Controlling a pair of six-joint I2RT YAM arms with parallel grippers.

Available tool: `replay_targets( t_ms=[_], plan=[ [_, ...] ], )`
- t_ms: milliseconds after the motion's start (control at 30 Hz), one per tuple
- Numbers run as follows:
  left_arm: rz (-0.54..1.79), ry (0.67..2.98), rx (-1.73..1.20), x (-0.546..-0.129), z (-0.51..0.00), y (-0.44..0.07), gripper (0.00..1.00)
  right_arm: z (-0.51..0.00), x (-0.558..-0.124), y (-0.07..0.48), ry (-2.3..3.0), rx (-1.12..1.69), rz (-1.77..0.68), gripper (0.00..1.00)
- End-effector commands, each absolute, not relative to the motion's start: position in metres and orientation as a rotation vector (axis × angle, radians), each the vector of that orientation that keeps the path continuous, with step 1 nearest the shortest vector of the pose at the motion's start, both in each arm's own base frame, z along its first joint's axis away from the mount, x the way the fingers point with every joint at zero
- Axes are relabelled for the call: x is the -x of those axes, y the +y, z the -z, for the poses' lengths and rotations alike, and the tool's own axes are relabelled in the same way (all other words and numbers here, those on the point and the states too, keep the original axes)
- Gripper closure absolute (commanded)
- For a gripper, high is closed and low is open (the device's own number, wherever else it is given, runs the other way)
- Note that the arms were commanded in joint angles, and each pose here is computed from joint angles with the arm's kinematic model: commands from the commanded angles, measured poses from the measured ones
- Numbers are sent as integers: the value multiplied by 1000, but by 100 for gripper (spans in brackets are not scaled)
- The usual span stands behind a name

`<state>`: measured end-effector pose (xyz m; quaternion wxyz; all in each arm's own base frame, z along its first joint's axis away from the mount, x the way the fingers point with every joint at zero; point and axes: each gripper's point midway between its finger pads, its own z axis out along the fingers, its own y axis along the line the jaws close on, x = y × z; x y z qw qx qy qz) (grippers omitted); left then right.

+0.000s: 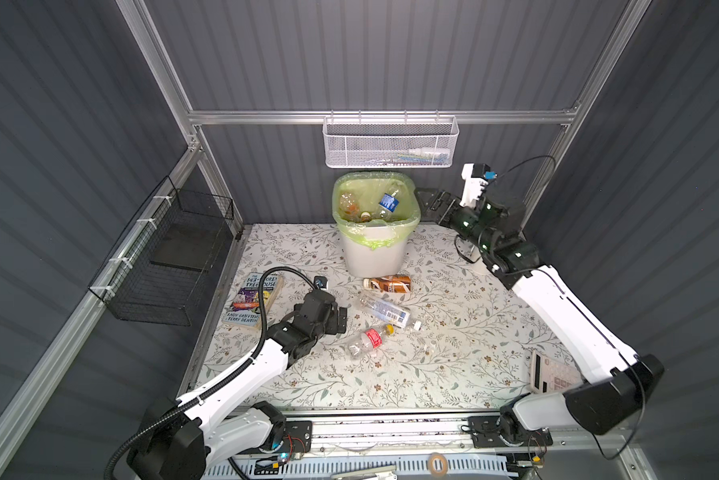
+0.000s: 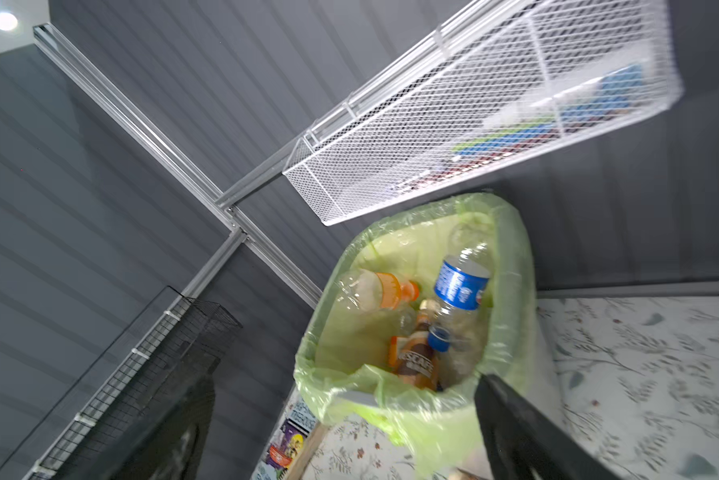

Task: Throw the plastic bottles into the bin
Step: 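Lift the orange-cap bottle with the right gripper and drop it into the bin, then withdraw the right arm while the left gripper reaches to the red-label bottle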

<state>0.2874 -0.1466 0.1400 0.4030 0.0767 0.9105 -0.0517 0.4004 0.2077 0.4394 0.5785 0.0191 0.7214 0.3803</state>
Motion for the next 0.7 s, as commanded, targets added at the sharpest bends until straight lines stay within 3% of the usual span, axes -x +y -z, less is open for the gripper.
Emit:
replay_targets(
  t_ms=[0,367,667],
  plan=[
    [170,2266,-200,-289,-151,-152,0,-389,-398,195,1764,-40,-775,1],
    [248,2284,-264,-286,-144,-166,0,-233,-352,193,2082,-31,-797,1],
    [83,2374,-734,-258,-126,-212,0,-175,-336,172,2137,-226,-777,1]
  ],
)
